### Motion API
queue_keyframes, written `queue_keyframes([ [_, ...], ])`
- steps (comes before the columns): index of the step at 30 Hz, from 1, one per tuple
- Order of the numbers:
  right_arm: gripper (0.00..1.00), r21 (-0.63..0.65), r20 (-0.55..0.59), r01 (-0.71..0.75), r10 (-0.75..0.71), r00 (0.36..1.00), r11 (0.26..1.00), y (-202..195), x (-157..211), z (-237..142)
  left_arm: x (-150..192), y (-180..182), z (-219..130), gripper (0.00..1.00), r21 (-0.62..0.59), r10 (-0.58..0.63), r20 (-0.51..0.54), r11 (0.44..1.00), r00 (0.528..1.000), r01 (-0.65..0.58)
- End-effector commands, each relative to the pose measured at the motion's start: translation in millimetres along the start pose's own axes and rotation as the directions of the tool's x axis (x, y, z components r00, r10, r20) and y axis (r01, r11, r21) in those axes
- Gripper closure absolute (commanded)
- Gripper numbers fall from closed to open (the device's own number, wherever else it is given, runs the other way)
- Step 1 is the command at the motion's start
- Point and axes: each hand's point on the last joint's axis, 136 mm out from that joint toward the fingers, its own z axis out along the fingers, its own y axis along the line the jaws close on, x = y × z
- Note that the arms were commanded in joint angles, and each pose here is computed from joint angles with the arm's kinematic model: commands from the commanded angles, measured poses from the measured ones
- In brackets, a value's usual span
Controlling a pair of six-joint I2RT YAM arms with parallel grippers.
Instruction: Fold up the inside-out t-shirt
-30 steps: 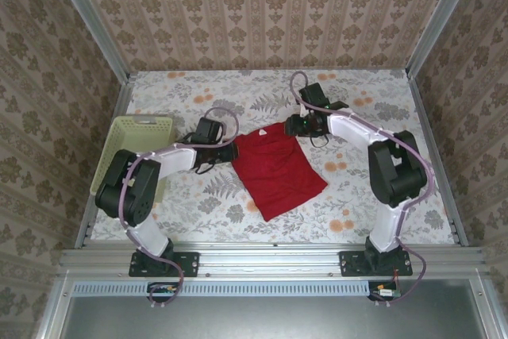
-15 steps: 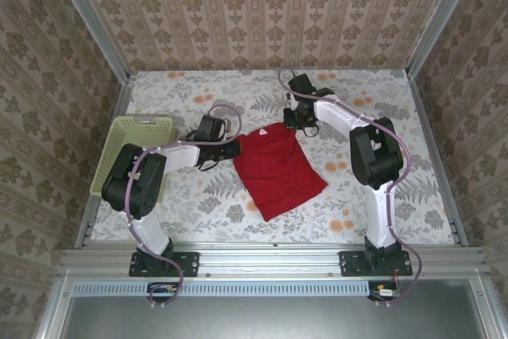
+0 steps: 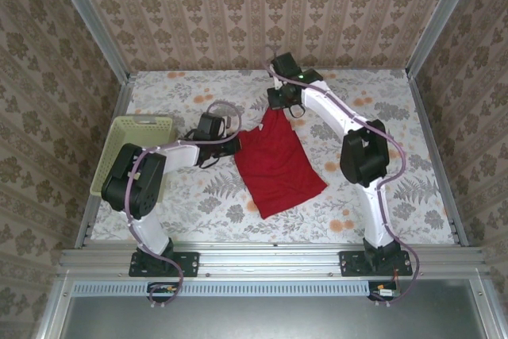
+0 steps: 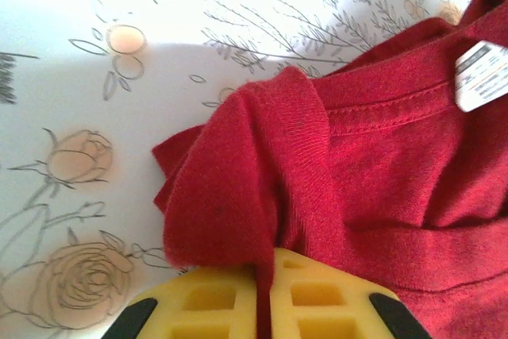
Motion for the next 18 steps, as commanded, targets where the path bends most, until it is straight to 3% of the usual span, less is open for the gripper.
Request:
queue_keyframes([
  [1, 0.99, 0.061, -0.071, 0.043, -0.038, 0.997, 0.997, -8, 13, 21, -13, 8, -1, 0.88, -0.014, -0.029, 0.046, 0.999, 0.999, 0.029],
  [5, 0.85, 0.121, -0.072, 0.046, -0.038, 0.997, 0.992, -18, 4, 29, -13, 14, -2, 0.83, -0.029, -0.054, 0.045, 0.998, 0.998, 0.055],
  [7, 0.66, 0.137, -0.076, 0.053, -0.043, 0.996, 0.989, -21, 1, 27, -14, 16, -5, 0.80, -0.033, -0.060, 0.051, 0.998, 0.997, 0.061],
  [9, 0.54, 0.151, -0.083, 0.055, -0.043, 0.996, 0.987, -26, 2, 18, -15, 21, -9, 0.72, -0.050, -0.076, 0.055, 0.996, 0.996, 0.079],
  [13, 0.44, 0.143, -0.089, 0.010, 0.003, 0.996, 0.990, -40, 20, -14, -13, 24, -28, 0.54, -0.083, -0.103, 0.048, 0.991, 0.994, 0.107],
  [18, 0.37, -0.019, -0.088, -0.102, 0.100, 0.991, 0.995, -42, 78, -48, 16, 12, -56, 0.42, -0.152, -0.077, 0.019, 0.985, 0.997, 0.079],
])
